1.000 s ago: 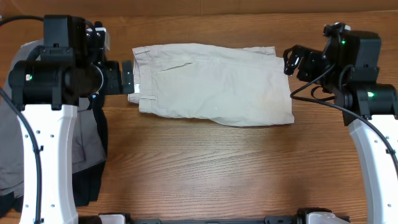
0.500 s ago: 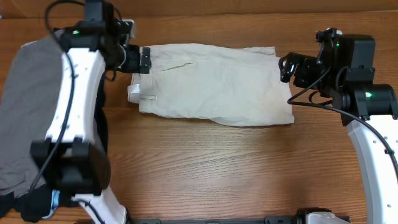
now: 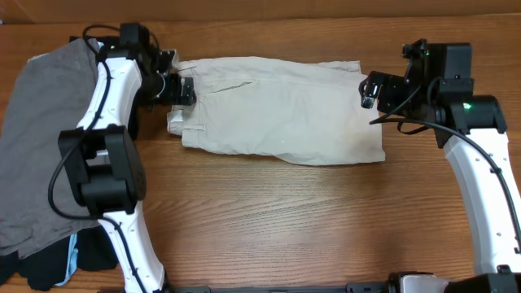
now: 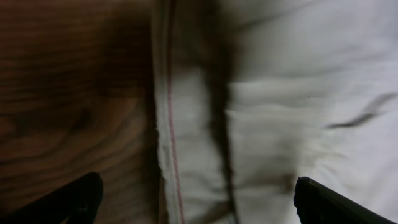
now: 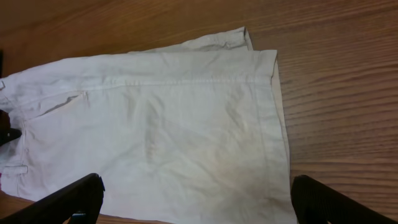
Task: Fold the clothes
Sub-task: 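Grasp the left end of the folded shorts with the left gripper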
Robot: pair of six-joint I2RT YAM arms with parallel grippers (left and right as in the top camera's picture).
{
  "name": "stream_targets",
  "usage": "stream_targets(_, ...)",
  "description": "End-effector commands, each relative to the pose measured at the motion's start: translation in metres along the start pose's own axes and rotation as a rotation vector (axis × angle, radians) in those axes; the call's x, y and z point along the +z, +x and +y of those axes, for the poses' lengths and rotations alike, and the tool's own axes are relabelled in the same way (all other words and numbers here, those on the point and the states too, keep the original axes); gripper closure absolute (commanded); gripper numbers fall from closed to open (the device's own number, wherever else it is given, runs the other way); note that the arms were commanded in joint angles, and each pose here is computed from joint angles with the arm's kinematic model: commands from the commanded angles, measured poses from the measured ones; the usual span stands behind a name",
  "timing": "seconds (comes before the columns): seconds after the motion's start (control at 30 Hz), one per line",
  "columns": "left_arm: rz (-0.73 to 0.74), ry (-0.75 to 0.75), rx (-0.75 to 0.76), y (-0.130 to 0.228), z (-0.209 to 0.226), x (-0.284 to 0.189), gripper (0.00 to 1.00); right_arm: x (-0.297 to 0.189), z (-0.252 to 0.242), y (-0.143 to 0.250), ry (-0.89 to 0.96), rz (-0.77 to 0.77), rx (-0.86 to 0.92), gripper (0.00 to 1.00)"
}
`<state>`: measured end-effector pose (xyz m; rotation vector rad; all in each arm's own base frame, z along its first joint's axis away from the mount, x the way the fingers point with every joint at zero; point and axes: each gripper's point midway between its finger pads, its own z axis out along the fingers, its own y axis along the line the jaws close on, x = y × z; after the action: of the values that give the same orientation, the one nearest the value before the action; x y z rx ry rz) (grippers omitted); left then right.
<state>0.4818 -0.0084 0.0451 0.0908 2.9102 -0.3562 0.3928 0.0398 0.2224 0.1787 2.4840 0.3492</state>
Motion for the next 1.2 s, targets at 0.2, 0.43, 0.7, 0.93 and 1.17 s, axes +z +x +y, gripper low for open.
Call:
stream_targets(0.2,0.067,0.118,0.022,0.011,-0.008,0.049,0.0,-0.002,0.003,-0.006,-0.004,-0.014,-0.003,0.0)
stream_targets(0.43,0.123,0.225,0.026,0.024,-0.038,0.063,0.0,-0.002,0.003,-0.006,-0.005,-0.015,-0.003,0.0)
stream_targets(0.7,0.299,0.235,-0.093,0.062,-0.057,0.109,0.59,-0.003,0.005,-0.015,-0.012,-0.048,0.006,0.02)
stream_targets(0.93,0.345,0.233,-0.115,0.074,-0.058,0.123,0.96,0.009,0.006,-0.029,-0.025,-0.089,0.036,0.33)
stream_targets(1.17,0.297,0.258,-0.089,0.05,-0.06,0.065,0.96,0.041,0.004,-0.03,-0.042,-0.06,0.09,0.91)
